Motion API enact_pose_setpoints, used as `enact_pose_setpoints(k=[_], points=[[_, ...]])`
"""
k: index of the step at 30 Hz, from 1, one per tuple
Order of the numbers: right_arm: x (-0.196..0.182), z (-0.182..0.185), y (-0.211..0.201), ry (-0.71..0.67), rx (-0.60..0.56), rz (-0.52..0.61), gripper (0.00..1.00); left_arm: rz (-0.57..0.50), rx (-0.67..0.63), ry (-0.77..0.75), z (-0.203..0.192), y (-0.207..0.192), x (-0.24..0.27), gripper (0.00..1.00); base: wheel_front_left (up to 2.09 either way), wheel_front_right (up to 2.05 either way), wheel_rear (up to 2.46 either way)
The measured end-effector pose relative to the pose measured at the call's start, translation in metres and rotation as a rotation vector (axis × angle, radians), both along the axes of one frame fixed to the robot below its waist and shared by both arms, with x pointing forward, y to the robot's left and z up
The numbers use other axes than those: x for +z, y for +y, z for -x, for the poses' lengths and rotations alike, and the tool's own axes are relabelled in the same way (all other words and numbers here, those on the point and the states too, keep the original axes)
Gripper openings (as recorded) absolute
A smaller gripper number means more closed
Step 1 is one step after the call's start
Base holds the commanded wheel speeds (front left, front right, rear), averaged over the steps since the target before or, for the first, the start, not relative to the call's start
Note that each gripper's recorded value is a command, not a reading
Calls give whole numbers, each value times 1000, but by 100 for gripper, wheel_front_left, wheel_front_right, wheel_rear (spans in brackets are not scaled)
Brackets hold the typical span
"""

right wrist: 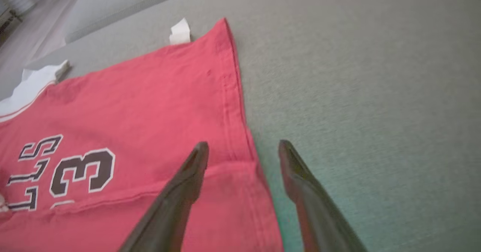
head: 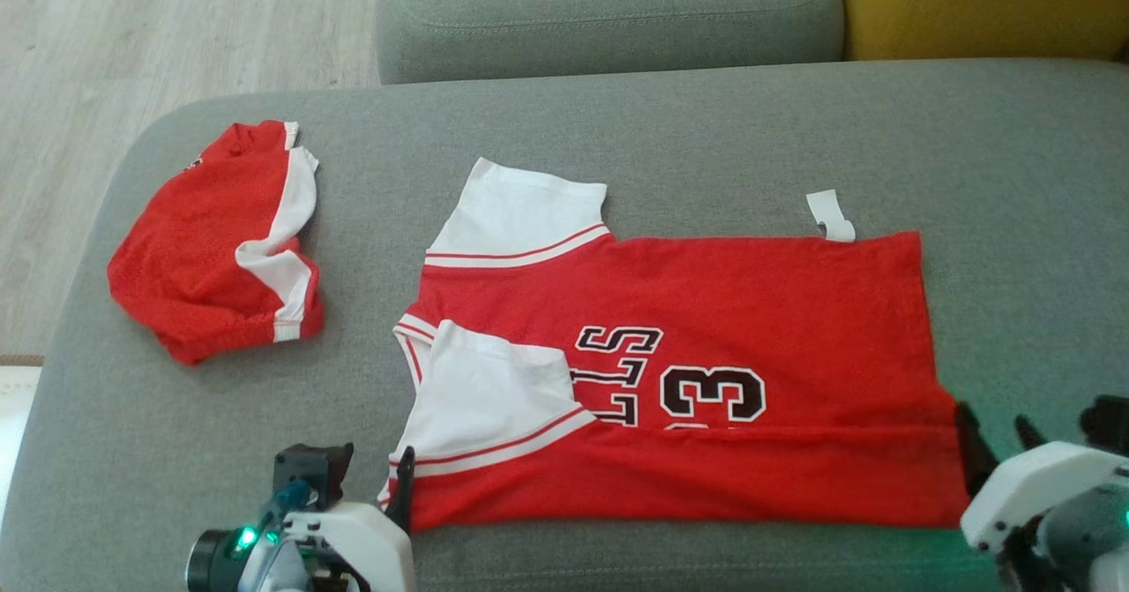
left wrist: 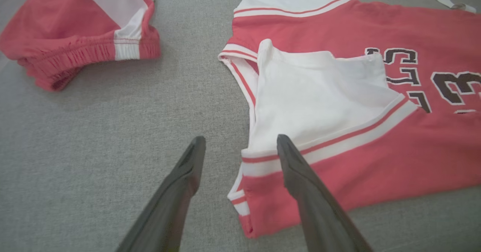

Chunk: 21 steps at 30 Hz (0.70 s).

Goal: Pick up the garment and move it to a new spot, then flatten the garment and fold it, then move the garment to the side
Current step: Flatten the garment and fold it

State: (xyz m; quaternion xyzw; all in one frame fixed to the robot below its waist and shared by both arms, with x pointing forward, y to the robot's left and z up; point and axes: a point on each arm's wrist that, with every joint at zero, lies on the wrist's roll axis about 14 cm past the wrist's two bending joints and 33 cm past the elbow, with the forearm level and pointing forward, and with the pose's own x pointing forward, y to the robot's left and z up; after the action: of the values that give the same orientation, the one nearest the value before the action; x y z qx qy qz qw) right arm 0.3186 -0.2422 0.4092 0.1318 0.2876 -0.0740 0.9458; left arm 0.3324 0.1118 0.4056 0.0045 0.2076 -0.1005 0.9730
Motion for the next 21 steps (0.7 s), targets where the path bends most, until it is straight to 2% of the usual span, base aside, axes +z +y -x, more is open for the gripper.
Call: enact_pose_setpoints(k=[5,11,15,17,19,21], points=[[21,-12,-12,-105,-38,24,100,8,39,-46,-8,7,8,100,0,0,0],[62,-42,-11,-287,-28,96,100,77,68,-307,-57,9,73,100,0,0,0],[75,-63,-15,-348,-38,113,100,45,-41,-351,-90,-7,92,100,0,0,0],[79,-76,-11,-364,-23,123,100,2,-108,-302,-108,-16,86,100,0,0,0],[81,-91,-3,-365,14,154,100,-88,-207,-240,-126,-25,76,100,0,0,0],[82,-106,3,-366,45,180,100,-109,-264,-193,-149,-33,74,100,0,0,0]])
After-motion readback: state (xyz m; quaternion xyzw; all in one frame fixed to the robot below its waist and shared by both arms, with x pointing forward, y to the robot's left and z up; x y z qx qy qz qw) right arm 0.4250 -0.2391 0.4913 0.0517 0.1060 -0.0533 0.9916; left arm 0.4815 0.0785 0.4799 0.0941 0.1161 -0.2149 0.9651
